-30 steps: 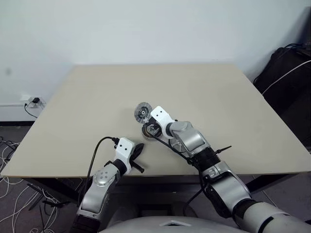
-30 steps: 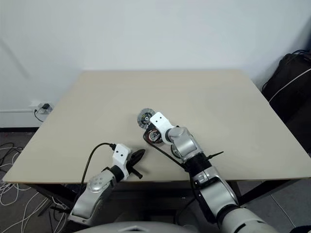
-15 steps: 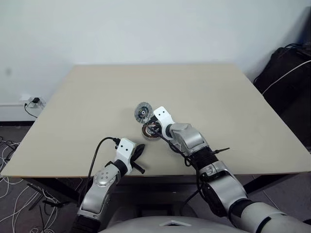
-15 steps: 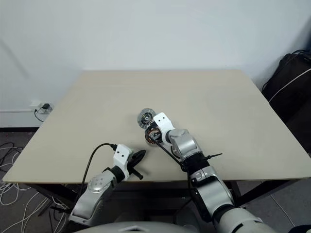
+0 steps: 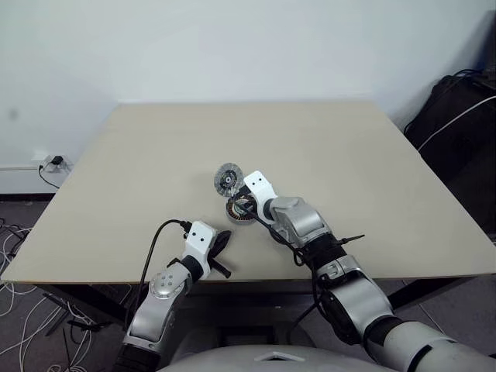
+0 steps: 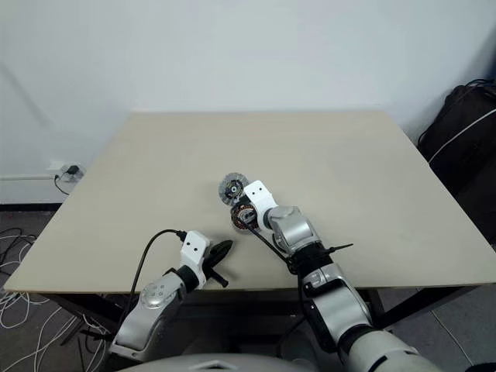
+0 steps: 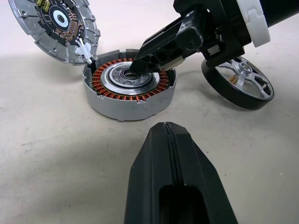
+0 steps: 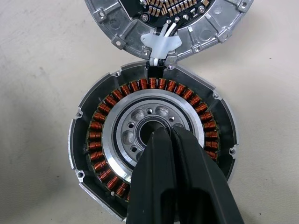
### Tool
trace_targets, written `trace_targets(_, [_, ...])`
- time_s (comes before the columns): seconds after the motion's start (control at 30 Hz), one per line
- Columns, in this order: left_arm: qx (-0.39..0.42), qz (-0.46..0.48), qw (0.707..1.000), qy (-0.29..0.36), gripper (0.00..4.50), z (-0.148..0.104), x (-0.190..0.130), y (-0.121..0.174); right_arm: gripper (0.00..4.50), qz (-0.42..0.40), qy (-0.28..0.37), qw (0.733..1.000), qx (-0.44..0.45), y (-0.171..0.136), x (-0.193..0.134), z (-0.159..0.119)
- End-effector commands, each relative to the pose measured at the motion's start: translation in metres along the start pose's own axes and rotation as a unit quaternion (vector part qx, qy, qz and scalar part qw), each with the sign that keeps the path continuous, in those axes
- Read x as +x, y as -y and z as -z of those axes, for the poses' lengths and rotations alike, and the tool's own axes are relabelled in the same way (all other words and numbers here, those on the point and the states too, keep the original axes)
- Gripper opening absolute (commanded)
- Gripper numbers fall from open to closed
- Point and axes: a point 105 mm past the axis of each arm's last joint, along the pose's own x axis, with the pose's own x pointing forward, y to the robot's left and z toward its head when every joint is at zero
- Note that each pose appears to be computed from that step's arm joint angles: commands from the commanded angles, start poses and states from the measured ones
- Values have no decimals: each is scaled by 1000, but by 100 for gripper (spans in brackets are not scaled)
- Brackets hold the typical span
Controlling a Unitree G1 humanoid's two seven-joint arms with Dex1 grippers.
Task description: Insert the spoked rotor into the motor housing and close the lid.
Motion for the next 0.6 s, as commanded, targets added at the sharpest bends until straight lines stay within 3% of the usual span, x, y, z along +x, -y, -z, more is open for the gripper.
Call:
trace_targets(0.03, [3, -1, 1000, 16, 0, -8, 1, 0, 2, -7, 17, 1000, -6, -1, -3, -15])
trace_targets(0.07, [3, -1, 1000, 16, 0, -8, 1, 0, 2, -9, 17, 1000, -6, -1, -3, -15])
trace_targets(0.17, [2, -1, 1000, 16, 0, -8, 1, 0, 70, -14, 17, 1000, -4, -2, -4, -15])
trace_targets(0.33, [1, 0, 1000, 15, 0, -7, 0, 0, 230, -11, 44, 999, 8, -1, -9, -25])
trace_targets(0.57, [3, 1, 1000, 14, 0, -7, -1, 0, 230, -3, 141, 990, 18, 1, -34, -58])
trace_targets(0.6, [3, 1, 1000, 14, 0, -7, -1, -1, 213, 3, 154, 988, 18, 2, -38, -61])
